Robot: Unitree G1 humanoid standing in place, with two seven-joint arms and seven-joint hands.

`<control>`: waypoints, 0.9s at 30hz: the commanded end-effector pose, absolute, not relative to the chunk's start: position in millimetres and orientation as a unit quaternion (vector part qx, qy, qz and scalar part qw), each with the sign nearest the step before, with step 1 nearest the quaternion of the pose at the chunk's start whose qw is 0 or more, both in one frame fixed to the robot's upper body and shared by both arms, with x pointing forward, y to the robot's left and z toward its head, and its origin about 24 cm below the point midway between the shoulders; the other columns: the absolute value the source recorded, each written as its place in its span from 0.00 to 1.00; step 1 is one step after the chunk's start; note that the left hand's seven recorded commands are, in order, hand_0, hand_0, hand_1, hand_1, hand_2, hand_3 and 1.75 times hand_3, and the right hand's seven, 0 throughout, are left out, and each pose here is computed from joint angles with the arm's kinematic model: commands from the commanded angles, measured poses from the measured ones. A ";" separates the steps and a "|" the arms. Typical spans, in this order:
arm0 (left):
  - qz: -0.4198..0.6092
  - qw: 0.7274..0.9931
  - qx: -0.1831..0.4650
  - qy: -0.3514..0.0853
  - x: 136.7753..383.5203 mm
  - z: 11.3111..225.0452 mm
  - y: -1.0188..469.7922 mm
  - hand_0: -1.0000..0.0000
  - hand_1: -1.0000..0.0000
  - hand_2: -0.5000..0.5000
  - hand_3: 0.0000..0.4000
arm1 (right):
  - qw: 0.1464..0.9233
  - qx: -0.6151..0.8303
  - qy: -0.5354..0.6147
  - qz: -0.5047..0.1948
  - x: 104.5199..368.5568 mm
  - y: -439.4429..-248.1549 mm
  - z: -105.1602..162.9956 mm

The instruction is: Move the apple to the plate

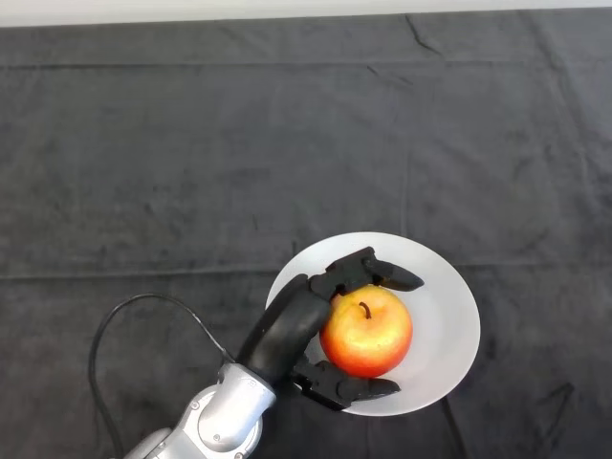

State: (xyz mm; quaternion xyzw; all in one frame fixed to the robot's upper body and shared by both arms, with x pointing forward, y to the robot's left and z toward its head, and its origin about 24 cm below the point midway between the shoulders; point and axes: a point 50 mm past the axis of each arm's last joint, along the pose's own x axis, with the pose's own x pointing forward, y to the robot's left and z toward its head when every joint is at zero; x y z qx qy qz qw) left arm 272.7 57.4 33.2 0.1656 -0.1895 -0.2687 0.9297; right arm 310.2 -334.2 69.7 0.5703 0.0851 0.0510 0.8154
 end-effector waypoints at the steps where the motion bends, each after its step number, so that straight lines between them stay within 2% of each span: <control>1: -0.268 0.927 0.183 -0.189 280.5 34.3 64.8 1.00 0.51 0.75 0.49 | 0.818 0.570 0.061 0.052 311.4 -340.6 79.7; 3: -0.267 0.927 0.185 -0.188 281.0 34.1 65.1 1.00 0.71 0.65 0.29 | 0.818 0.570 0.061 0.052 311.4 -340.6 79.7; 4: -0.267 0.927 0.186 -0.188 281.1 34.0 65.2 1.00 0.73 0.63 0.27 | 0.818 0.570 0.061 0.052 311.4 -340.6 79.7; 5: -0.266 0.927 0.186 -0.188 281.1 33.8 65.4 1.00 0.89 0.56 0.11 | 0.818 0.570 0.061 0.052 311.4 -340.6 79.7; 6: -0.266 0.927 0.187 -0.187 281.2 33.6 65.5 1.00 0.97 0.52 0.03 | 0.818 0.570 0.061 0.052 311.4 -340.6 79.7; 7: -0.265 0.927 0.187 -0.187 281.2 33.4 65.7 1.00 1.00 0.50 0.00 | 0.818 0.570 0.061 0.052 311.4 -340.6 79.7; 27: -0.254 0.930 0.193 -0.185 285.2 36.7 79.3 1.00 1.00 0.50 0.00 | 0.818 0.570 0.061 0.052 311.4 -340.6 79.7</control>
